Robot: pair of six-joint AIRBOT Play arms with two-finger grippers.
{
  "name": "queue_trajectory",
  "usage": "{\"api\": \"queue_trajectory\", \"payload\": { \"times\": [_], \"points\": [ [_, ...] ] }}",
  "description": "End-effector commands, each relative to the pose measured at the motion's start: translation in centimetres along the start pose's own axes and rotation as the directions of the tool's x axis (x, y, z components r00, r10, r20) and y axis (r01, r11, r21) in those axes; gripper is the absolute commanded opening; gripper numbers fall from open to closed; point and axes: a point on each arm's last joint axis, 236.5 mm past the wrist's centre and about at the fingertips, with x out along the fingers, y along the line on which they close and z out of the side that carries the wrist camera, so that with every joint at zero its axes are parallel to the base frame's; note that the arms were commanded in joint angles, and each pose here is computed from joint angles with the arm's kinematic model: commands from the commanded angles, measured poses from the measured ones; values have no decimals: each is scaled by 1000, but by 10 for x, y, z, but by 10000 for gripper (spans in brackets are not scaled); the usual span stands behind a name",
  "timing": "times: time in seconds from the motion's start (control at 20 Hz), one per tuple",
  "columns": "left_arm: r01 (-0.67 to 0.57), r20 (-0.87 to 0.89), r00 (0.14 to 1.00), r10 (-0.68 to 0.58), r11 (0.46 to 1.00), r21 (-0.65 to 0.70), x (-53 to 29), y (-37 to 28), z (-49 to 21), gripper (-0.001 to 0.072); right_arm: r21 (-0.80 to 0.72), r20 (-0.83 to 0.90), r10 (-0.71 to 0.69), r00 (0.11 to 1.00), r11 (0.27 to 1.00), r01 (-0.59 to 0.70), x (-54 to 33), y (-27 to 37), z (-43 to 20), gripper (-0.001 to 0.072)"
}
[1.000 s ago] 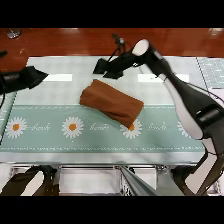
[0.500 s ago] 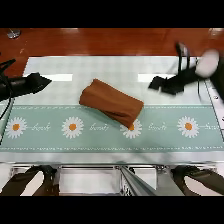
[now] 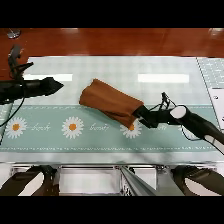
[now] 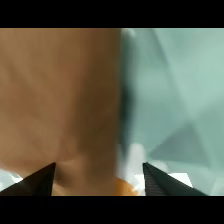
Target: Fold the shirts.
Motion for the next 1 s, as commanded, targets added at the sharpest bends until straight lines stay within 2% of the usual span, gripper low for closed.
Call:
{"api": "queue_trajectory", "payload": {
  "times": [0.0, 0.05, 0.1, 0.15, 0.3, 0.45, 0.55, 0.75, 0.95],
  "points": [
    [6, -36, 999, -6, 1000, -1, 11, -1, -8, 21, -27, -68, 15, 998, 999, -17, 28, 17, 4, 569],
    [5, -39, 999, -6, 1000, -2, 11, 0, -8, 21, -52, -96, 19, 995, 998, -24, 32, 25, 6, 398],
    [5, -40, 999, -5, 1000, -3, 12, 0, -8, 22, -97, -123, 30, 992, 994, -42, 34, 37, 7, 157],
    [5, -42, 999, -5, 1000, -4, 12, 0, -8, 21, -189, -142, 54, 988, 979, -81, 31, 56, 11, 18],
    [3, -48, 999, -3, 1000, -8, 15, 2, -9, 22, -431, -78, 154, 985, 886, -172, -21, 144, 51, 18],
    [7, -76, 997, -8, 1000, -12, 16, 2, -16, 22, -556, 40, 207, 977, 817, -150, -103, 212, 98, 18],
    [8, -80, 997, -9, 1000, -12, 16, 2, -17, 22, -601, 102, 228, 968, 790, -123, -159, 231, 122, 18],
    [8, -80, 997, -9, 1000, -13, 16, 2, -17, 22, -577, 196, 143, 970, 817, -4, -242, 204, 152, 18],
    [8, -79, 997, -9, 1000, -13, 16, 2, -16, 21, -418, 372, -85, 924, 874, 249, -310, 124, 179, 16]
  ]
}}
